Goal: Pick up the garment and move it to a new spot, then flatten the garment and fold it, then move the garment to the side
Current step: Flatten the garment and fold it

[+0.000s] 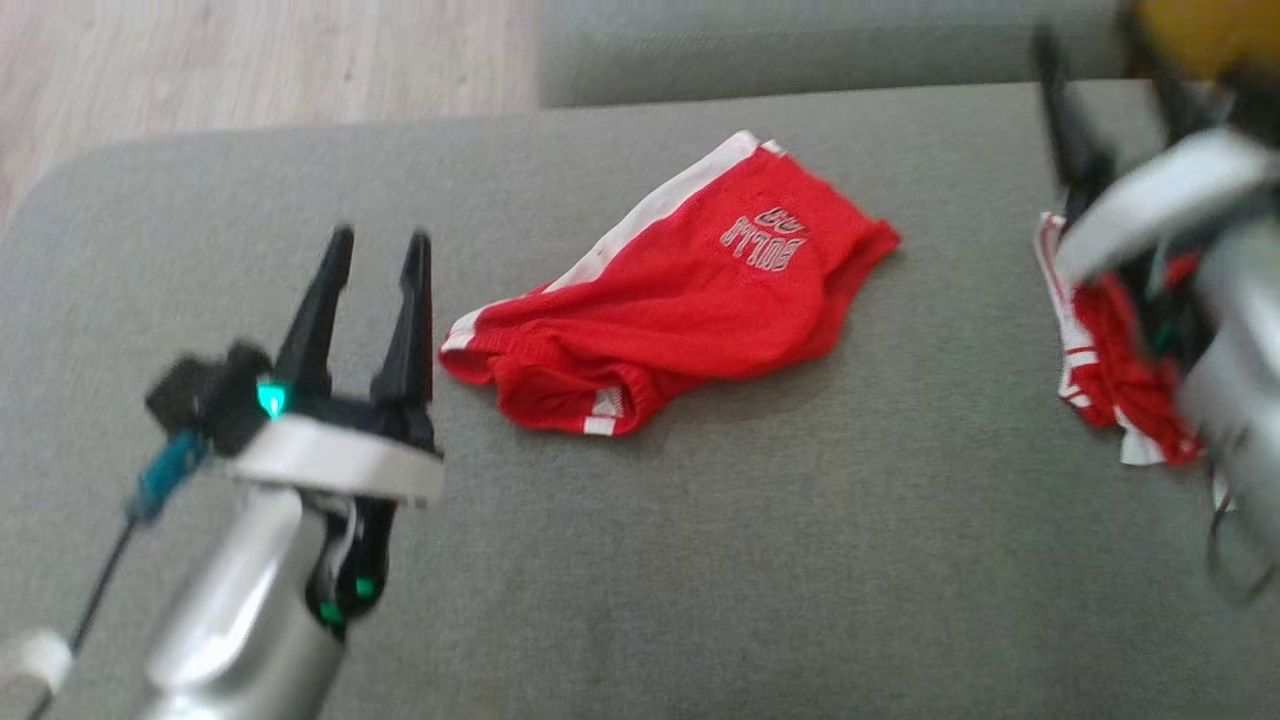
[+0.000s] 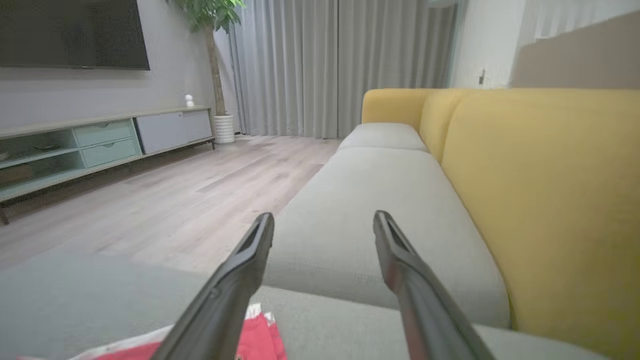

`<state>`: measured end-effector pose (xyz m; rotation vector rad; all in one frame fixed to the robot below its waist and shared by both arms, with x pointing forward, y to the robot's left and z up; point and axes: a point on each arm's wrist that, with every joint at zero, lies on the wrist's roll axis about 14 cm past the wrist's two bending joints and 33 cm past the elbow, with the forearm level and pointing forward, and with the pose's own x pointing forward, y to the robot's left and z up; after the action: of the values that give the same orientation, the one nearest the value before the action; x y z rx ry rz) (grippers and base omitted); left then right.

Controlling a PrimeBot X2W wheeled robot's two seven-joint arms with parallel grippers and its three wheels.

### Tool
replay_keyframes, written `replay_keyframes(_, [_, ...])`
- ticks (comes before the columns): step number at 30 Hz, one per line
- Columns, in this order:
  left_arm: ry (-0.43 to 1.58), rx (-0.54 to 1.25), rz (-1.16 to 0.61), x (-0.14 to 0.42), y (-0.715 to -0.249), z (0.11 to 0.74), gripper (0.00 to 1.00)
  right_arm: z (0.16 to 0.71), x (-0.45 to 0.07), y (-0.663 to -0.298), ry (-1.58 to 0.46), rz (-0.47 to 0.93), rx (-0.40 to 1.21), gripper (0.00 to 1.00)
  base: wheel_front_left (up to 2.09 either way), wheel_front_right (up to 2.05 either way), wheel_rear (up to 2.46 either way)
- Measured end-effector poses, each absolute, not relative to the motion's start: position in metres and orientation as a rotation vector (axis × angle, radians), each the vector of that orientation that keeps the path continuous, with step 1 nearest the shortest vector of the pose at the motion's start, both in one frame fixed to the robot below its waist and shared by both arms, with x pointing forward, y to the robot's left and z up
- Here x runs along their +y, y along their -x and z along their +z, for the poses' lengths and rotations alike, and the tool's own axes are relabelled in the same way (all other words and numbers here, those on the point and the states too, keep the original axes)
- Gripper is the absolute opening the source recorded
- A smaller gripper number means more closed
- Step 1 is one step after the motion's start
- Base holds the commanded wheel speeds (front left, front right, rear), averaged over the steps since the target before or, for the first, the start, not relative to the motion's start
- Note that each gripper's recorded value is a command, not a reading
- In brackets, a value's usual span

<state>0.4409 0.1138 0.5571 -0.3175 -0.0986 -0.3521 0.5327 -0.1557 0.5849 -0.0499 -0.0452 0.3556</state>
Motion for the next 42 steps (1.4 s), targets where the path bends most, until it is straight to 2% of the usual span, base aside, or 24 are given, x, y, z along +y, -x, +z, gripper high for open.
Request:
replay_keyframes(8, [0.329,-0.066,-0.292,0.113,-0.403,0.526,1.00,0.502,-0.164,-0.456,-0.066,0.255,0.066,1.00,0.00,0.00,0.00])
replay_keyframes(15, [0.336,-0.025,-0.279,0.109,-0.385,0.505,1.00,0.472,-0.157,-0.429,-0.101,0.216,0.108,1.00,0.00,0.00,0.00])
replay_keyframes(19, [0.331,-0.024,-0.267,0.112,-0.385,0.503,1.00,0.466,-0.146,-0.435,-0.111,0.228,0.125,1.00,0.00,0.00,0.00])
replay_keyframes(23, [0.325,-0.001,-0.237,0.120,-0.388,0.493,1.00,0.440,-0.131,-0.446,-0.212,0.209,0.246,1.00,0.00,0.00,0.00])
replay_keyframes(31, [0.327,0.031,-0.206,0.129,-0.392,0.481,1.00,0.419,-0.116,-0.499,-0.492,0.120,0.395,1.00,0.00,0.00,0.00])
replay_keyframes(35, [0.326,0.054,-0.166,0.142,-0.390,0.473,1.00,0.395,-0.099,-0.511,-0.600,0.102,0.513,1.00,0.00,0.00,0.00])
replay_keyframes(42, [0.304,0.059,-0.124,0.157,-0.391,0.471,1.00,0.379,-0.080,-0.533,-0.664,0.103,0.610,1.00,0.00,0.00,0.00])
